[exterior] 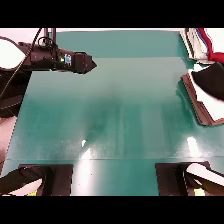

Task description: Fold the shirts.

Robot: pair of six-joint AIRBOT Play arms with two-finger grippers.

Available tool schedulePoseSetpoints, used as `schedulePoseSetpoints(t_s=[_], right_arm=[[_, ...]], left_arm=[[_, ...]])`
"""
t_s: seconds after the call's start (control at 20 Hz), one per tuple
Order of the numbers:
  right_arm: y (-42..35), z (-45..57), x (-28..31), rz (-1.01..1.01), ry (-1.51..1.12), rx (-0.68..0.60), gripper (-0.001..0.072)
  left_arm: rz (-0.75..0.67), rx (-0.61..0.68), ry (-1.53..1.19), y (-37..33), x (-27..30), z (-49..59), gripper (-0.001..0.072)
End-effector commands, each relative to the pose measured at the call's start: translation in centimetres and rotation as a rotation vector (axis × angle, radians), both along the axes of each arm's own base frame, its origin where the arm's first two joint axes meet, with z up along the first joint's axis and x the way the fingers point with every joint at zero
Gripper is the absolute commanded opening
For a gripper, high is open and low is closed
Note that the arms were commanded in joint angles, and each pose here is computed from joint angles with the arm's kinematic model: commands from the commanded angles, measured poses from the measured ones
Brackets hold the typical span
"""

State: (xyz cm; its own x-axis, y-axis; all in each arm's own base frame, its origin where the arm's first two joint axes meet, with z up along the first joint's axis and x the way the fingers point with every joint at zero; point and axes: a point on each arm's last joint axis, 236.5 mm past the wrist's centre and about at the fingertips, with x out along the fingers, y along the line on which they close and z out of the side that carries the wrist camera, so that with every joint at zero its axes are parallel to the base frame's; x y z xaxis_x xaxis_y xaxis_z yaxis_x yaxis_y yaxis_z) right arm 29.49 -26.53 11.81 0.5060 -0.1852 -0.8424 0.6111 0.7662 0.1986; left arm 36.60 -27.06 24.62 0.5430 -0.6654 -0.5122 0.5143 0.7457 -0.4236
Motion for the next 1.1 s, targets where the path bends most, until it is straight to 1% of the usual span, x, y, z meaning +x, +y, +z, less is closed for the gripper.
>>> schedulePoseSetpoints(t_s=[0.0,0.05,0.1,0.15,0.35,0.4,0.5,0.65,0.85,0.9,0.95,1.05], right_arm=[[0.4,-2.8,-3.3,-0.063,0.040,0.033,0.0210],[0.7,-3.3,-3.5,-0.065,0.046,0.042,0.0467],[0.7,-3.6,-3.5,-0.074,0.049,0.055,0.0647],[0.7,-3.4,-3.5,-0.091,0.045,0.065,0.0679],[-0.4,2.9,-1.8,-0.107,-0.071,-0.011,0.0673],[0.1,5.4,-0.7,-0.094,-0.148,-0.018,0.0672],[2.5,10.7,2.3,-0.038,-0.345,0.007,0.0672],[9.9,16.1,6.4,0.140,-0.536,0.085,0.0672],[21.7,16.5,9.8,0.446,-0.535,0.147,0.0671],[24.4,16.2,10.1,0.517,-0.524,0.158,0.0661],[27.1,15.9,10.3,0.588,-0.508,0.159,0.0571],[31.1,15.2,10.3,0.714,-0.482,0.117,0.0262]], left_arm=[[-0.016,0.020,0.003,0.0,-0.3,-0.4,0.0026],[-0.017,0.021,0.005,0.0,-0.3,-0.4,0.0026],[-0.017,0.020,0.004,0.0,-0.3,-0.4,0.0026],[-0.017,0.020,0.004,0.0,-0.3,-0.4,0.0026],[-0.018,0.021,0.005,0.0,-0.3,-0.4,0.0026],[-0.018,0.020,0.006,0.0,-0.3,-0.4,0.0026],[-0.017,0.018,0.004,0.0,-0.3,-0.3,0.0026],[-0.008,0.013,-0.012,0.1,0.0,0.0,0.0026],[-0.002,0.007,-0.022,0.1,0.2,0.2,0.0026],[0.000,0.004,-0.026,0.1,0.3,0.3,0.0026],[0.004,0.001,-0.031,0.1,0.4,0.4,0.0026],[0.012,-0.011,-0.047,0.0,0.7,0.8,0.0027]])
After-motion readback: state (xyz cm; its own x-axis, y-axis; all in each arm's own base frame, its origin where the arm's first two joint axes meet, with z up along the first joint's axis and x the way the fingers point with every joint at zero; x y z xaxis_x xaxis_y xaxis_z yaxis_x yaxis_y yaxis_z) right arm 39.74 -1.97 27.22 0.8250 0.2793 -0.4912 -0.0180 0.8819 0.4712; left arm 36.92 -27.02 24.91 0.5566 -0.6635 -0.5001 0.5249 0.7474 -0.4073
